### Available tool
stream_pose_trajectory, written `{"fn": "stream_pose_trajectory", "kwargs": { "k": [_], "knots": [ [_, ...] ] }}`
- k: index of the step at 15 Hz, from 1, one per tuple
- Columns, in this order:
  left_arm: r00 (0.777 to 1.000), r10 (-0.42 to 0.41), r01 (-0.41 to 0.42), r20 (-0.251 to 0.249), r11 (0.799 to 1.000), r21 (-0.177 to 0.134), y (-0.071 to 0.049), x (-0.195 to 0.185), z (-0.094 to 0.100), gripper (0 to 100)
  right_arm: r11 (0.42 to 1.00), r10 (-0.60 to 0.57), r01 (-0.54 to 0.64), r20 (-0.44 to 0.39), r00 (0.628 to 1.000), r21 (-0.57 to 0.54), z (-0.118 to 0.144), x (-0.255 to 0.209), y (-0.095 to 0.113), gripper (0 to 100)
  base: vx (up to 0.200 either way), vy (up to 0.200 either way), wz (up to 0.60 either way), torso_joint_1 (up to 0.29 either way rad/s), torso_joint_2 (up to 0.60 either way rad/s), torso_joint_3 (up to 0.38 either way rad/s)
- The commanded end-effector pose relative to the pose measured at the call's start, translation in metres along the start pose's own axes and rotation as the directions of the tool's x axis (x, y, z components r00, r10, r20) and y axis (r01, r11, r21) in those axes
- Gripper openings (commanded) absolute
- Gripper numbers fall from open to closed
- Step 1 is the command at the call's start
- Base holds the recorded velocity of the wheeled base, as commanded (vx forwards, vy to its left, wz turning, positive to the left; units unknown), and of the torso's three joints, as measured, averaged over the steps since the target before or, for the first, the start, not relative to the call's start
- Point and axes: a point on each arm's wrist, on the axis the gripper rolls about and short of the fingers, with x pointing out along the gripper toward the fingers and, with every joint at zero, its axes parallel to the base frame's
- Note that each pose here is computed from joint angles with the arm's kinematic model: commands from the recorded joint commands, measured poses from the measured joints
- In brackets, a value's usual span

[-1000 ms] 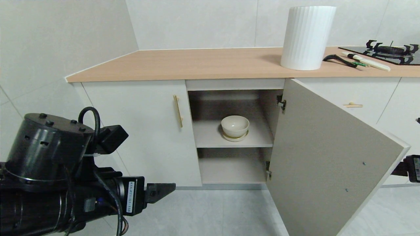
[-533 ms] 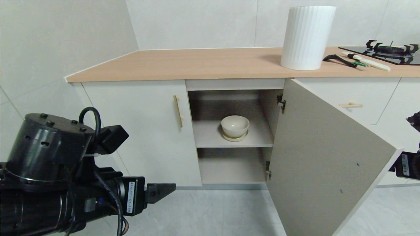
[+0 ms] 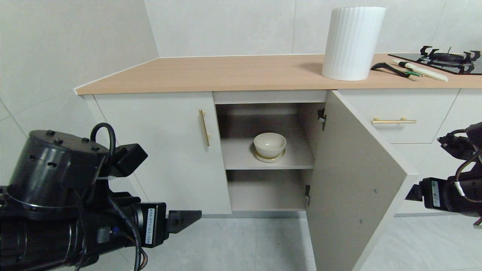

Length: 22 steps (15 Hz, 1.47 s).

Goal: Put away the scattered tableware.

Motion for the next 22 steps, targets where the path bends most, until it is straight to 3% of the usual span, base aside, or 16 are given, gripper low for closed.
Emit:
{"fn": "stream_pose_trajectory", "kwargs": {
  "k": [1, 6, 10, 18, 22],
  "knots": [
    [1.0, 0.0, 0.0, 0.001, 1.0, -0.001, 0.0, 0.0, 0.0, 100, 0.998, 0.052, -0.053, -0.008, 0.999, -0.027, -0.005, 0.001, 0.015, 100, 0.0, 0.0, 0.0, 0.0, 0.0, 0.0],
    [1.0, -0.004, 0.004, 0.009, 1.0, -0.002, 0.0, -0.003, 0.001, 100, 0.985, 0.126, -0.128, -0.032, 0.992, -0.116, -0.009, 0.025, 0.049, 100, 0.0, 0.0, 0.0, 0.0, 0.0, 0.0],
    [1.0, -0.003, 0.003, 0.011, 1.0, 0.0, 0.0, -0.003, 0.001, 100, 0.973, 0.167, -0.168, -0.018, 0.986, -0.159, -0.001, 0.05, 0.073, 100, 0.0, 0.0, 0.0, 0.0, 0.0, 0.0],
    [1.0, -0.006, 0.006, 0.024, 1.0, -0.002, 0.0, -0.006, 0.002, 100, 0.914, 0.31, -0.32, -0.078, 0.947, -0.249, 0.021, 0.091, 0.135, 100, 0.0, 0.0, 0.0, 0.0, 0.0, 0.0],
    [1.0, -0.002, 0.002, 0.017, 1.0, -0.001, 0.0, -0.003, 0.002, 100, 0.914, 0.309, -0.319, -0.079, 0.948, -0.249, 0.023, 0.105, 0.146, 100, 0.0, 0.0, 0.0, 0.0, 0.0, 0.0]
  ]
}}
